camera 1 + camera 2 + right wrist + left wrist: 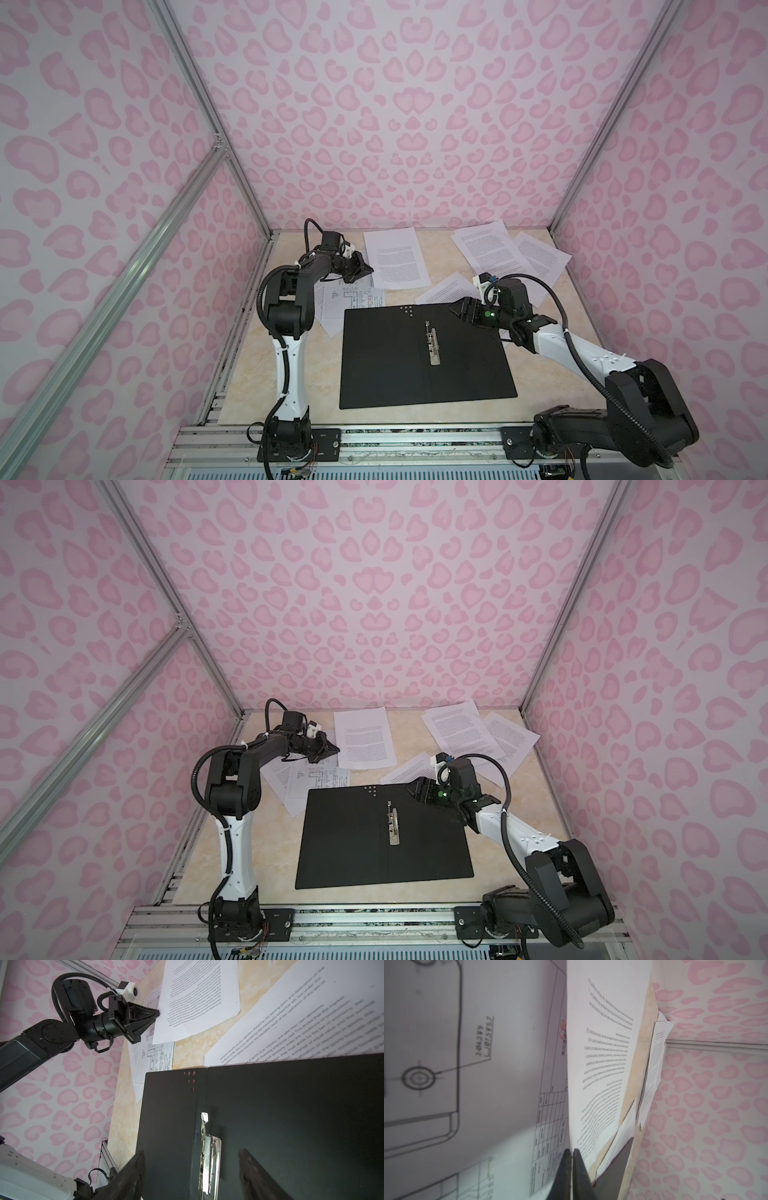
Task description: Put the files into the folder
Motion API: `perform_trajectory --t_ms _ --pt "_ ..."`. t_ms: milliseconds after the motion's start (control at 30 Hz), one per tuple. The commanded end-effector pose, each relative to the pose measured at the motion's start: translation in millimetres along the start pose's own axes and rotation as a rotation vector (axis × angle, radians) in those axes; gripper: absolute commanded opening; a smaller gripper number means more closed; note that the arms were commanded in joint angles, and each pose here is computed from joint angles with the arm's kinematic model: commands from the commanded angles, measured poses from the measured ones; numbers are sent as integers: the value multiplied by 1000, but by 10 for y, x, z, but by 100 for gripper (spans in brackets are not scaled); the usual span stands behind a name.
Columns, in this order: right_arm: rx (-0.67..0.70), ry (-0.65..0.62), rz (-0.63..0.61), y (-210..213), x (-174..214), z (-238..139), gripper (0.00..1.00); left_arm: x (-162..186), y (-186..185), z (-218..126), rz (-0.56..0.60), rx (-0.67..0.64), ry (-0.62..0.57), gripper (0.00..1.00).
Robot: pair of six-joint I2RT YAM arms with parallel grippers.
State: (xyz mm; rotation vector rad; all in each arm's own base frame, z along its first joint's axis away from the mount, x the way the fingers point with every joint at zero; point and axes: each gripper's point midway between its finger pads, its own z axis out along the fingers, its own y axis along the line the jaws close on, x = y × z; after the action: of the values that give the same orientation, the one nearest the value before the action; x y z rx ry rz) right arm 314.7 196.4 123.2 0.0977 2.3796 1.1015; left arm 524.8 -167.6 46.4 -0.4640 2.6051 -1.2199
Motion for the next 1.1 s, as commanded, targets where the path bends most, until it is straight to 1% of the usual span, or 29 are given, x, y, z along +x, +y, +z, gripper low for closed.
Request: perform_trajectory --t_ms 0,67,133,167,200,233,267,367,467,567,667,833,1067 --pt "-6 -16 -30 41 -73 12 71 -59 86 78 -43 -37 -35 3" --pt "-1 -38 -53 67 -139 -13 72 -67 83 108 -54 -42 -39 3" --pt "25 -69 -80 69 -234 -57 74 -44 -81 79 -38 -2 -37 3" --pt "47 -90 -98 62 -288 -83 77 -14 -225 20 -17 24 -37 3" --pt "59 -116 -102 50 -353 -112 82 17 -365 -64 7 47 -41 3" --pt "64 -142 -83 19 -427 -143 91 57 -521 -189 29 72 -47 3" --pt "54 -166 -64 -5 -496 -169 97 96 -652 -308 47 95 -58 3" --pt "55 -237 -7 -144 -719 -249 98 292 -1054 -652 106 145 -89 4" --pt "59 -260 20 -252 -888 -243 98 506 -1382 -888 142 211 -85 4" --pt "11 -247 69 -322 -1021 -152 98 675 -1596 -1104 168 255 -92 4" --pt "-9 -234 133 -428 -1095 -27 96 812 -1683 -1241 157 295 -88 4" --pt "-76 -210 201 -441 -1064 168 93 1013 -1953 -1360 177 376 -66 4" --pt "-158 -227 261 -359 -1071 102 95 1218 -2349 -1288 245 429 -8 4"
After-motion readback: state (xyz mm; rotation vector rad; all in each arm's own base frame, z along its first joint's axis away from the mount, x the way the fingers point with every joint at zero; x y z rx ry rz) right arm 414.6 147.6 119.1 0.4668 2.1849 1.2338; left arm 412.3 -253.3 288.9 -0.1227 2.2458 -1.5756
